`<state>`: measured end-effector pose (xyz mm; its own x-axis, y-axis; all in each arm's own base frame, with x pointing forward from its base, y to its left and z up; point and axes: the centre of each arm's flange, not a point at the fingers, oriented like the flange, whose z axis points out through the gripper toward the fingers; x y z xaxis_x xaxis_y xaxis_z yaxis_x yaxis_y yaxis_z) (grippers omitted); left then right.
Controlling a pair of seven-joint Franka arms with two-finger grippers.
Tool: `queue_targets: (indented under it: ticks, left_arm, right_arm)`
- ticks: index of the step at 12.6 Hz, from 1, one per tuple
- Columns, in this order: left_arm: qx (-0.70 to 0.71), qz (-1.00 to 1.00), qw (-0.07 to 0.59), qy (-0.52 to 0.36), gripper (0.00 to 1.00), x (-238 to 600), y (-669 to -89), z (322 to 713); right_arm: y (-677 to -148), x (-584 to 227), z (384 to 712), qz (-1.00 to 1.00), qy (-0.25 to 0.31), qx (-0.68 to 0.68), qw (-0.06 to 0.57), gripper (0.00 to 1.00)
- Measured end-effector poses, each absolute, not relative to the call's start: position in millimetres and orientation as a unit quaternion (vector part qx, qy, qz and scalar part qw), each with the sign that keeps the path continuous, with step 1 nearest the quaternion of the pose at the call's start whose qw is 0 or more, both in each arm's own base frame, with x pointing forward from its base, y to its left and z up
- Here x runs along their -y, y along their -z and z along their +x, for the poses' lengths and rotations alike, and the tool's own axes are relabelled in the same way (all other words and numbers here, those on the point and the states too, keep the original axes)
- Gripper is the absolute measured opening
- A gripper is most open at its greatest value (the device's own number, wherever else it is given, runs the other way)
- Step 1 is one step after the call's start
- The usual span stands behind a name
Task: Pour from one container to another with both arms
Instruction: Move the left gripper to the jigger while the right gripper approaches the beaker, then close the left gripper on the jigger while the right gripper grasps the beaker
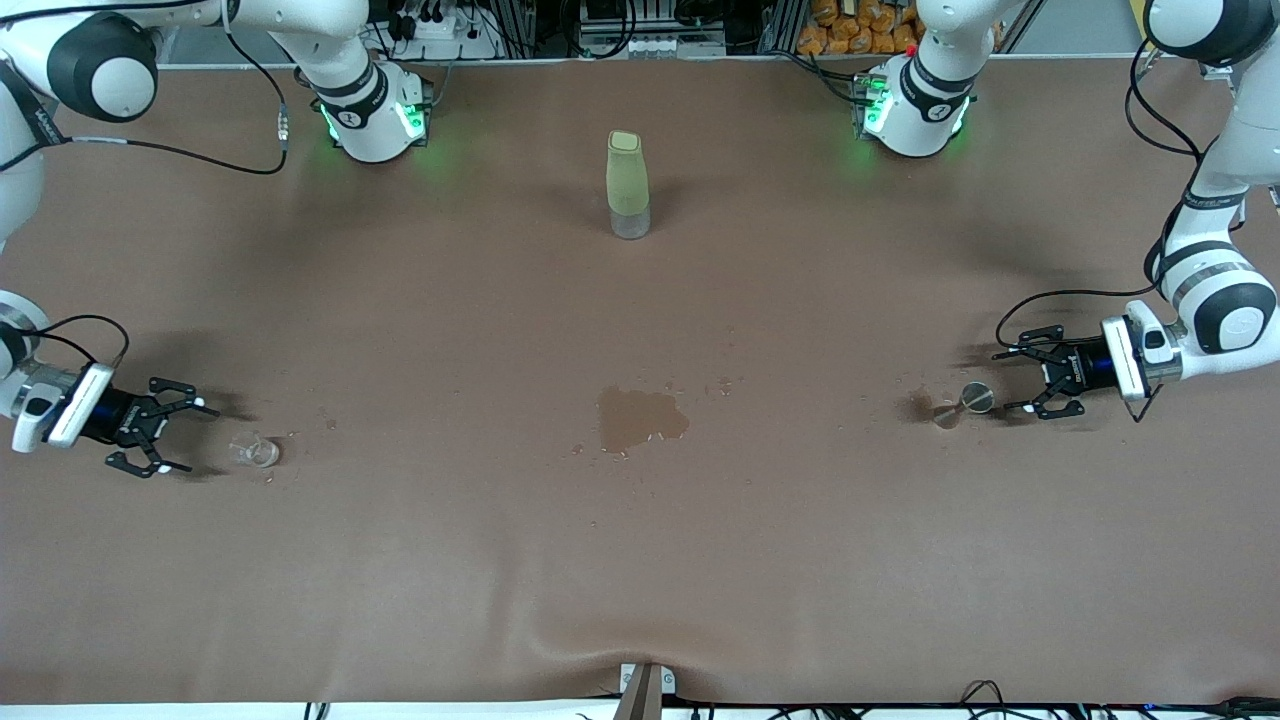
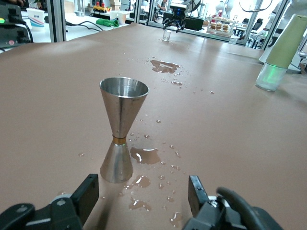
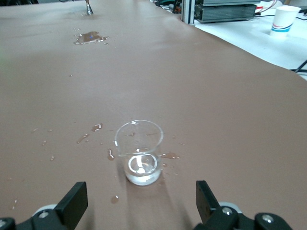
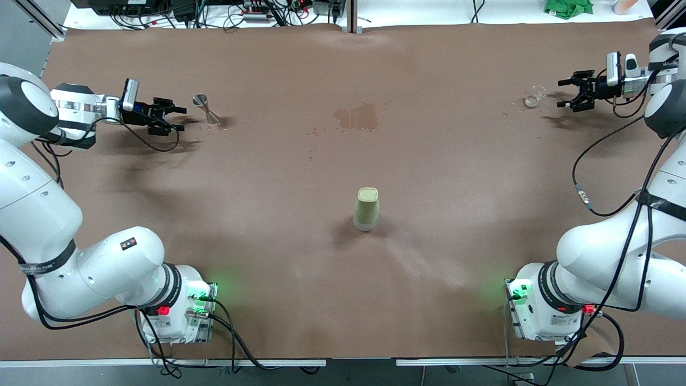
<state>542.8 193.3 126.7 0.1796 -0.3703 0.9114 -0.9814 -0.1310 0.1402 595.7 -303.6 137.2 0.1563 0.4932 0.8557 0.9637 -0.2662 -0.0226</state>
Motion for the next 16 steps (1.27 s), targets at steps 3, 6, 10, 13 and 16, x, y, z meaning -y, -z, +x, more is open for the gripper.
queue_targets:
  ticks: [3,6,10,13,16]
  left_arm:
    - [0.545,0.616,0.402,-0.401,0.80,-181.1,-126.4,562.2]
    - [0.552,0.596,0.401,-0.424,0.77,-170.8,-113.1,566.7]
    - [0.548,0.581,0.405,-0.446,0.76,-153.5,-103.4,572.4]
    - [0.553,0.574,0.405,-0.448,0.72,-144.5,-104.8,576.4]
    - [0.558,0.567,0.404,-0.452,0.70,-136.6,-105.2,579.2]
  right_arm:
    - [-130.7,295.7,595.5,-0.683,0.393,0.528,0.316,1.00]
    - [-123.3,286.1,599.7,-0.668,0.417,0.531,0.314,1.00]
    - [-112.8,282.2,599.1,-0.665,0.426,0.526,0.317,1.00]
    - [-102.6,278.2,598.7,-0.664,0.437,0.515,0.321,1.00]
    - [-88.5,269.6,599.0,-0.656,0.453,0.510,0.324,1.00]
